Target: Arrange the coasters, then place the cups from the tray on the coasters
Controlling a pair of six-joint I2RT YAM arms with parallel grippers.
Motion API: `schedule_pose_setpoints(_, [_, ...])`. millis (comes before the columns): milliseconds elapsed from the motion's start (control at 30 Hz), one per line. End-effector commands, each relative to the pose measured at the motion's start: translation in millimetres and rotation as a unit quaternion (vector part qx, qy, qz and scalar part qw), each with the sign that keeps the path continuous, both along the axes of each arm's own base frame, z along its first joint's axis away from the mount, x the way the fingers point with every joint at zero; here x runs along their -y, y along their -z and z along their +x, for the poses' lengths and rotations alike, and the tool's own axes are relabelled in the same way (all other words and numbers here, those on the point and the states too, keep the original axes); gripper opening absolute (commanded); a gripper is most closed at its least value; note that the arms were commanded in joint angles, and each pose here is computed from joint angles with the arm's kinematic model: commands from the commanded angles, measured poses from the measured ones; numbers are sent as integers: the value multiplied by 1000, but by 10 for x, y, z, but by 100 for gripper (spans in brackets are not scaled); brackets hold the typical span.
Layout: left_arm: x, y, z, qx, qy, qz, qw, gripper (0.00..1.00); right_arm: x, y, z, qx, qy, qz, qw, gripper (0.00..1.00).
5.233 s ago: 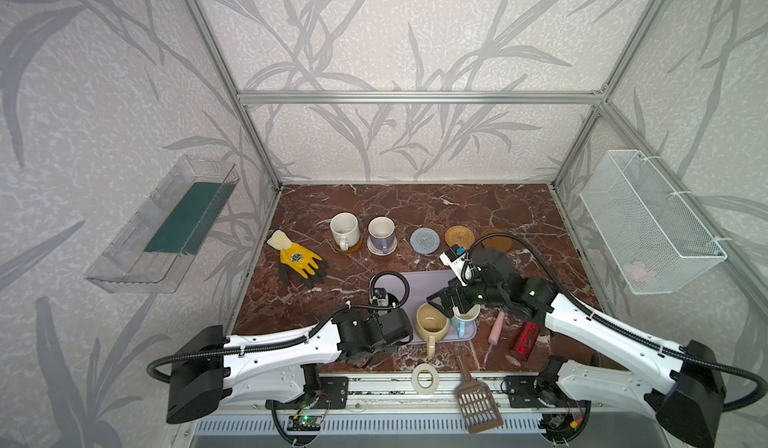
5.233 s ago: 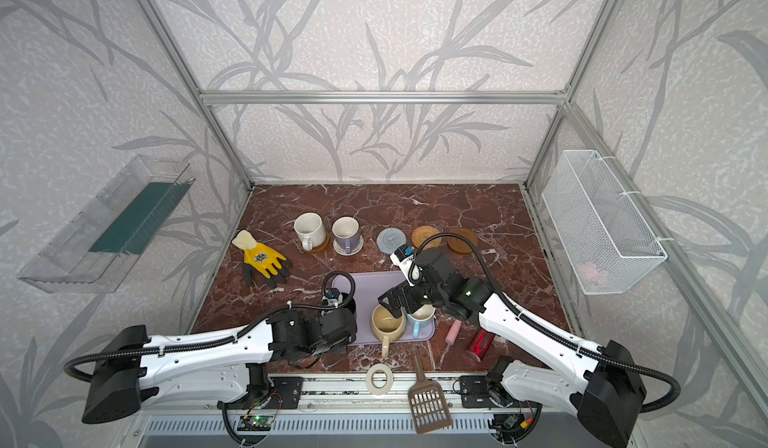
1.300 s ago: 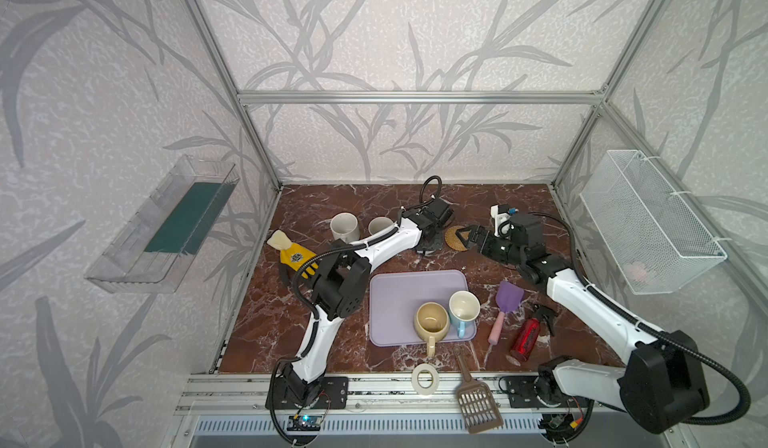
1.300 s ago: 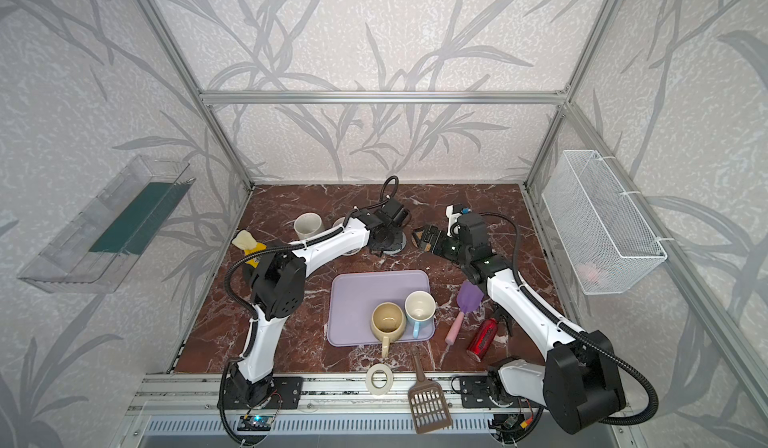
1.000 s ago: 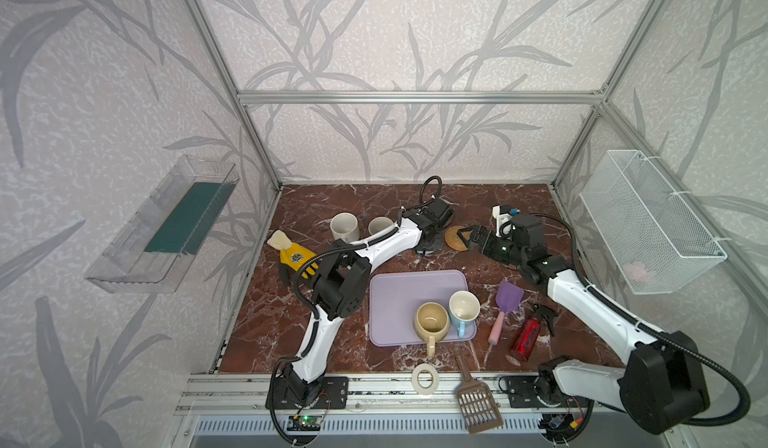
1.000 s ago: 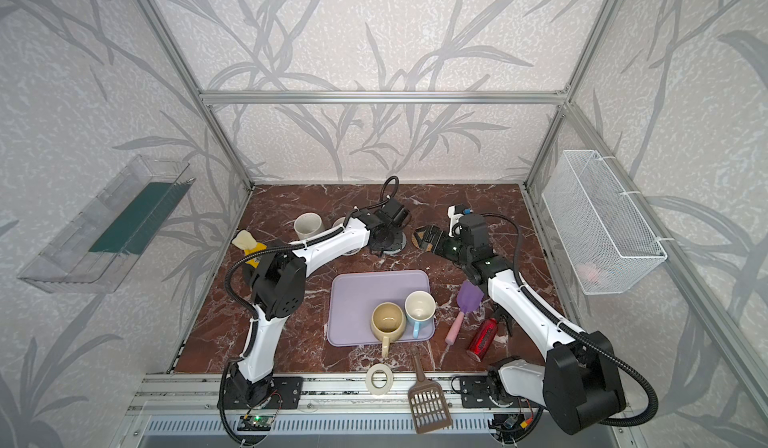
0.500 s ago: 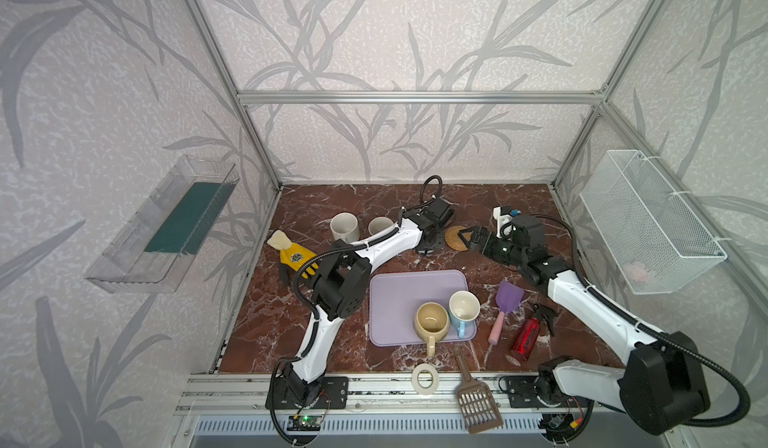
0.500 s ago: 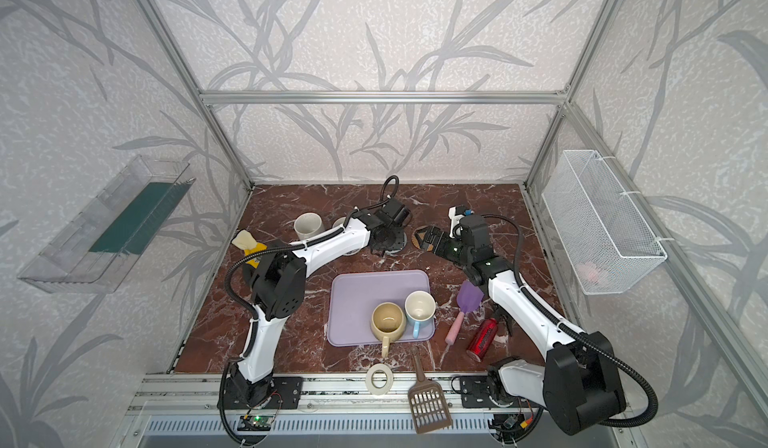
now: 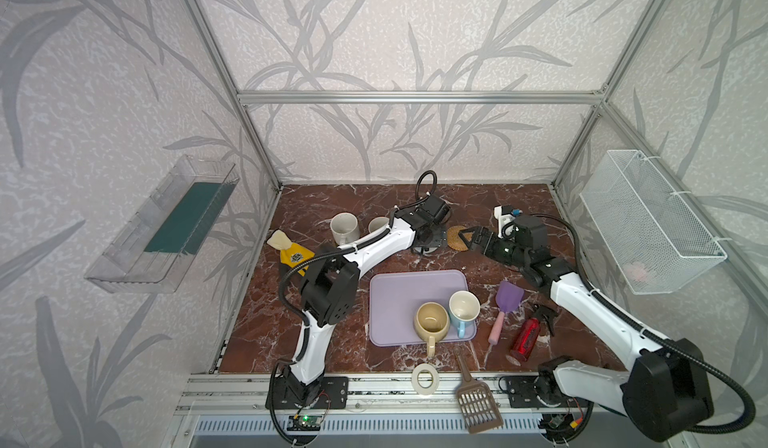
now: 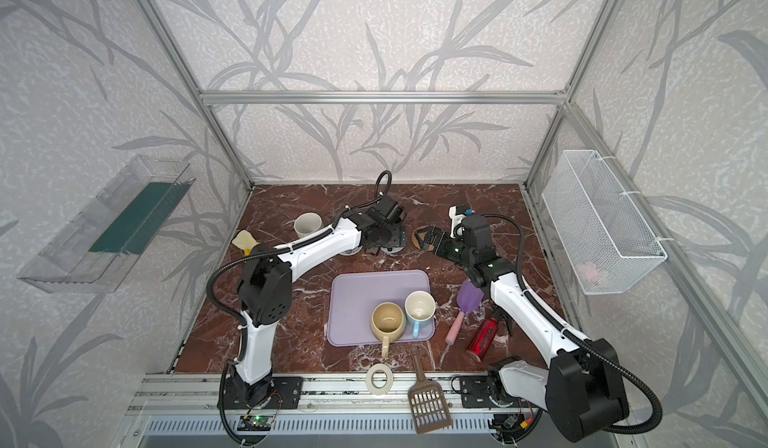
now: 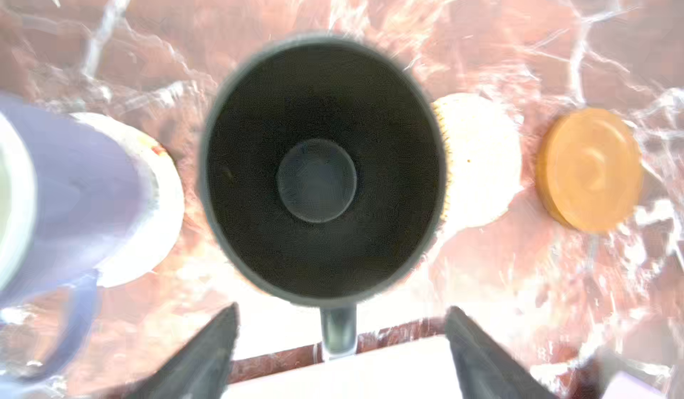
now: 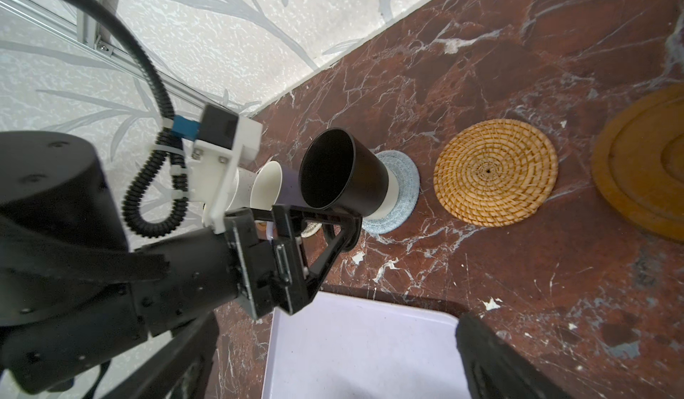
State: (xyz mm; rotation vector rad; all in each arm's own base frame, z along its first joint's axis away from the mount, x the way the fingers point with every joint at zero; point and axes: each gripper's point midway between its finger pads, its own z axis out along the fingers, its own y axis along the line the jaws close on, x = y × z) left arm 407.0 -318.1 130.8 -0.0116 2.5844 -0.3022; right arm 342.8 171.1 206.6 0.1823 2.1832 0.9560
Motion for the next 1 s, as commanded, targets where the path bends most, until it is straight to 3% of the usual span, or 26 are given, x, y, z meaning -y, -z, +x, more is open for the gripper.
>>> schedule_pose_setpoints(0, [-17, -352, -84, 21, 4, -42, 999, 99, 37, -52, -82, 4, -9, -15, 1000, 99])
schedule_pose_setpoints(300, [-11, -671, -549, 28, 62, -142, 987, 99, 49, -145, -270, 31, -55, -60, 996, 99])
schedule_pose_setpoints(600, [-175, -954, -1007, 24, 97, -194, 976, 99, -23, -291, -690, 0, -100, -115, 988, 99])
schedule_pose_setpoints(967, [-393, -878, -1551, -20, 109, -242, 964, 99, -252, -358, -1426, 17, -168, -230, 959, 98])
